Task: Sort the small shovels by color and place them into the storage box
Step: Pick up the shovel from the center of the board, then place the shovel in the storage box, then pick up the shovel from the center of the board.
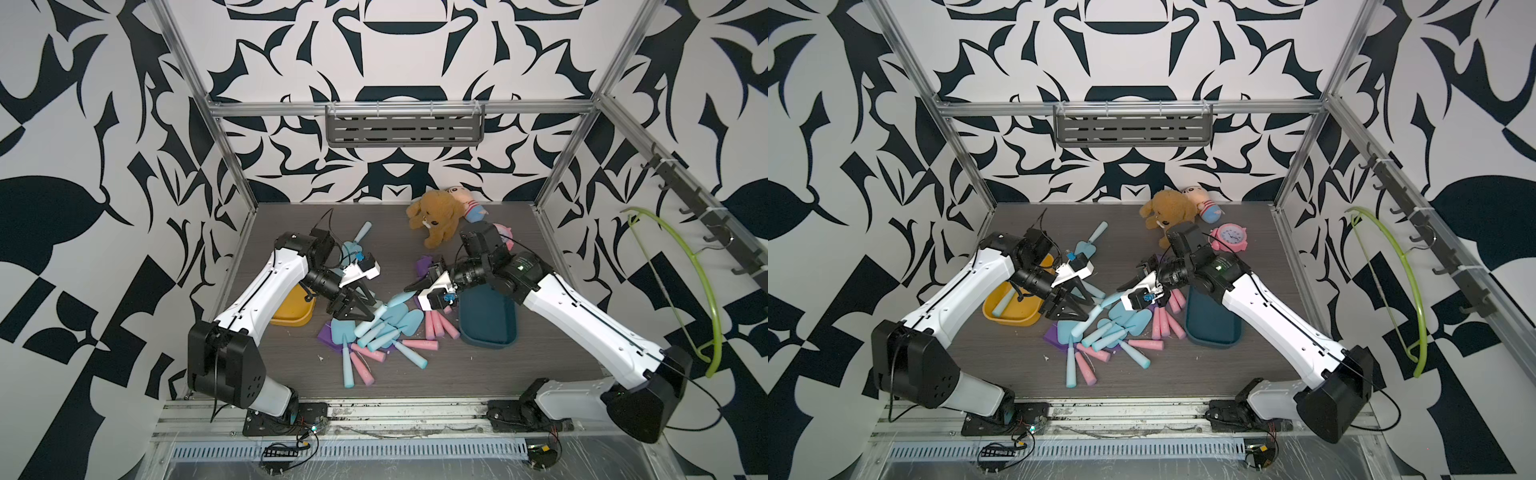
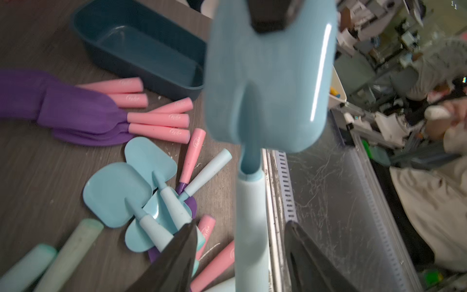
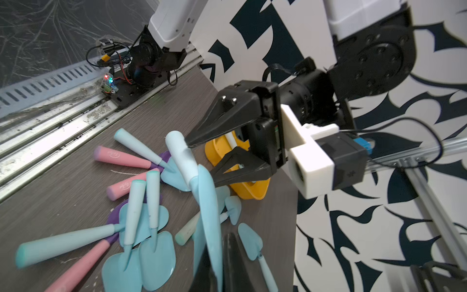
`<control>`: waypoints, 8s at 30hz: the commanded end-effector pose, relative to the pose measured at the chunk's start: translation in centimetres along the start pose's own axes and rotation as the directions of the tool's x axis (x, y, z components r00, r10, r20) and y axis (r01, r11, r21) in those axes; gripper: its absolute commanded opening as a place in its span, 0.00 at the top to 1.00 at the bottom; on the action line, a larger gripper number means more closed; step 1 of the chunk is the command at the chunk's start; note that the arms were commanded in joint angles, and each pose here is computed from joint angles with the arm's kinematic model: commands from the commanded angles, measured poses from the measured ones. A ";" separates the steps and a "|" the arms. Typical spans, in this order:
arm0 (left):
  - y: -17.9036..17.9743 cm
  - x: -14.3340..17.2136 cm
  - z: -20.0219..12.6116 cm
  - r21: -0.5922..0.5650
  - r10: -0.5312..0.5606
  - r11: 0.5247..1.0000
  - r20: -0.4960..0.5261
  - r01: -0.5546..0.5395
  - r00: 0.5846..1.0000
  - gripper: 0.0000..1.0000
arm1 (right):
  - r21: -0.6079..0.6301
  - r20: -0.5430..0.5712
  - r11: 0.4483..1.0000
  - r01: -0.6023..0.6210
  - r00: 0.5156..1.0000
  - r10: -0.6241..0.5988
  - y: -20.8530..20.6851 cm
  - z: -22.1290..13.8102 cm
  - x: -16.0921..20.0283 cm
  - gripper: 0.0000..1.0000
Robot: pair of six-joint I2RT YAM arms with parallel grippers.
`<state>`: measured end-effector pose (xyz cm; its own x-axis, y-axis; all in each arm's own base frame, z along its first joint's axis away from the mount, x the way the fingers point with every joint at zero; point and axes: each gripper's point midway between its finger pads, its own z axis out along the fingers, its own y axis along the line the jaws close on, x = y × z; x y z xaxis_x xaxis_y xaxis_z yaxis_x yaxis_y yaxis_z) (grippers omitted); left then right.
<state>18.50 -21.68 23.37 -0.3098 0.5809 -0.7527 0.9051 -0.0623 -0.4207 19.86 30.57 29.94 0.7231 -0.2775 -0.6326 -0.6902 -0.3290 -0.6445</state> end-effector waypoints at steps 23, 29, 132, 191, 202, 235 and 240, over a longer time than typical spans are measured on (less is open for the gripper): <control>8.6 4.5 -0.4 -0.418 -0.053 0.901 -0.376 -0.118 0.925 0.28 | 0.258 -0.096 -0.163 -0.952 -0.193 0.976 -2.1 4.9 11.8 1.00; 10.8 5.0 1.3 -0.466 -0.077 0.871 -0.445 -0.157 0.892 0.30 | 0.206 -0.103 -0.262 -0.943 -0.287 0.952 -2.7 5.2 11.6 1.00; 25.8 7.9 -9.1 -0.857 -0.621 0.418 -0.027 0.302 0.783 0.34 | 0.291 0.276 -0.296 -0.910 -0.217 0.936 -3.7 0.3 16.5 0.53; 26.4 2.3 -4.3 -0.915 -0.398 0.374 -0.304 -0.150 0.865 1.00 | 0.457 0.291 0.053 -0.888 0.206 0.934 -5.8 -3.7 14.0 0.52; 13.8 3.8 1.4 -0.524 -0.250 0.851 -0.345 0.035 0.905 1.00 | 0.252 0.074 0.630 -0.734 0.664 0.744 -3.5 -3.4 7.2 0.50; 8.1 2.5 1.4 -0.395 -0.144 0.918 -0.304 0.012 0.942 1.00 | 0.071 -0.113 0.572 -0.817 0.563 0.819 -2.5 1.7 10.2 0.47; 7.9 2.4 1.3 -0.395 -0.135 0.919 -0.302 0.005 0.944 1.00 | 0.046 -0.119 0.556 -0.830 0.548 0.828 -2.5 2.1 10.1 0.47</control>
<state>25.88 -21.85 16.92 -0.3399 0.8075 -0.4821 0.9404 0.2967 -0.1662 28.77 30.07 22.23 -0.2196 -0.5490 -0.8065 -0.9755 0.1118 0.1895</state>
